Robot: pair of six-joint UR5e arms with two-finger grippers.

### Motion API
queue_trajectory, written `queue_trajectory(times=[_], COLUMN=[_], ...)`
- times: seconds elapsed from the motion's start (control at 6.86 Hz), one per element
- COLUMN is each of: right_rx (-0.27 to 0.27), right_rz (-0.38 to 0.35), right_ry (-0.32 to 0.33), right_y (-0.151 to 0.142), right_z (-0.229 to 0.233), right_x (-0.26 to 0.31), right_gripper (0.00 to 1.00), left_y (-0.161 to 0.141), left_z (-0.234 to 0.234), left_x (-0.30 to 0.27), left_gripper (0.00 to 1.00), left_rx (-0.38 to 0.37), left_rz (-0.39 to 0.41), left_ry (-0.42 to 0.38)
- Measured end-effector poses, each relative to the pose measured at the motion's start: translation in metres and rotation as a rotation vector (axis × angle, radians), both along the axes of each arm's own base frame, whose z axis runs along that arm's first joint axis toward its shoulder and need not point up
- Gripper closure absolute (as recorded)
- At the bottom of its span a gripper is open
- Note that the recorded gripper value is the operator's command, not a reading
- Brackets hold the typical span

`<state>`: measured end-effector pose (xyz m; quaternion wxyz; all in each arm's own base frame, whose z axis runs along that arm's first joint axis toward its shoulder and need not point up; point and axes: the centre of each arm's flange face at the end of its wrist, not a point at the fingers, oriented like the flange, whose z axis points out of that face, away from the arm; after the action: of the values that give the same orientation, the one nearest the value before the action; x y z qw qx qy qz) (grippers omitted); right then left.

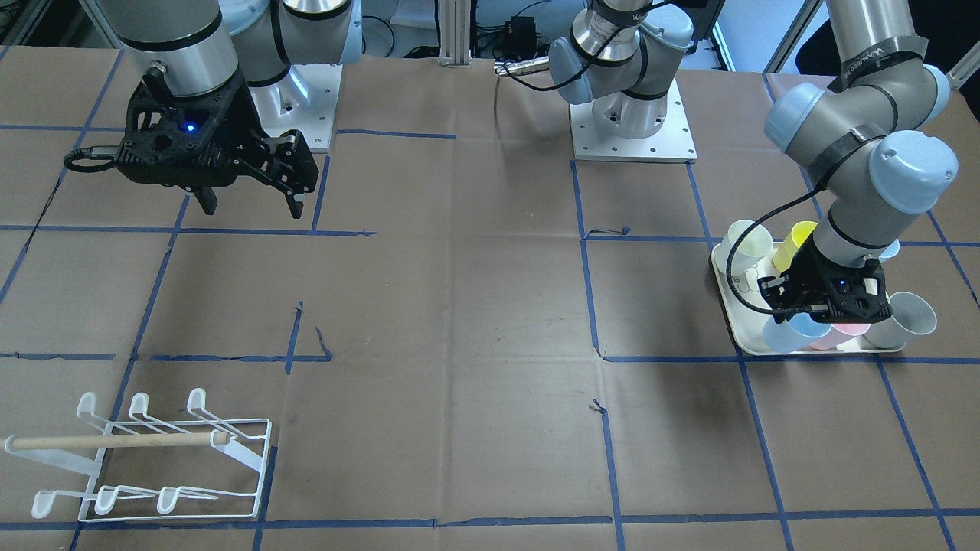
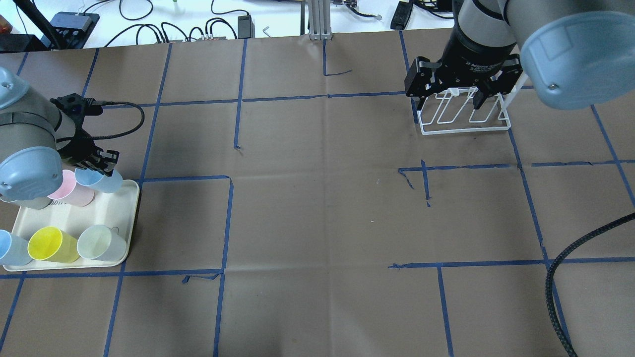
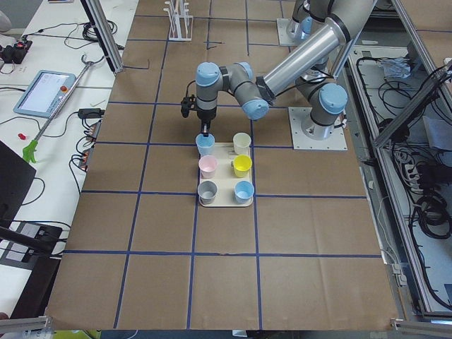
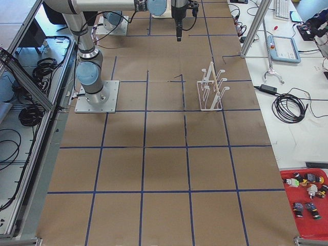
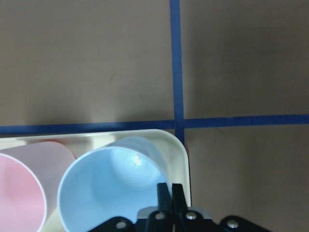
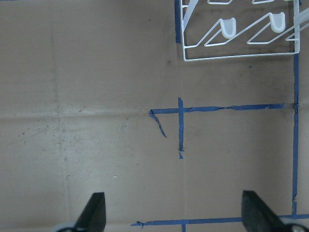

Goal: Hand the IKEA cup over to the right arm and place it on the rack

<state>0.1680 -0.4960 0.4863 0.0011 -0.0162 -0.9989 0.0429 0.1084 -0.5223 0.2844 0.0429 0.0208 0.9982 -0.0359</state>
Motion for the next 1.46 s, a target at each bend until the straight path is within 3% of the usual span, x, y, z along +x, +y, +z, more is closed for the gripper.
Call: queue_trajectory(times=[0.44, 0.73, 1.17, 1.46], right_rx=[-0.036, -0.169, -0.383, -0.489], right_rz=[-0.005, -0.075, -0.197, -0.299], right_ry=[-0.019, -0.112, -0.357, -0.57], right_y=[-0.004, -0.014, 0.0, 0.013], right_z=[0.001, -0.013, -0.063, -0.076], right_x=[0.002, 0.01, 0.028, 0.039], right_gripper=[0.0, 0.0, 0.0, 0.0], left_y=[-0.036, -0.054, -0.077, -0.082], left_z=[0.105, 0.157, 0.185, 0.187], left_x=[-0.001, -0.022, -0.064, -0.097], left_gripper=[1.0, 1.0, 1.0, 1.0], left_rx=[0.0, -0.054, -0.313, -0.504], left_rz=[-0.016, -0.052, -0.151, -0.291], left_ry=[0.018, 0.108, 0.392, 0.509])
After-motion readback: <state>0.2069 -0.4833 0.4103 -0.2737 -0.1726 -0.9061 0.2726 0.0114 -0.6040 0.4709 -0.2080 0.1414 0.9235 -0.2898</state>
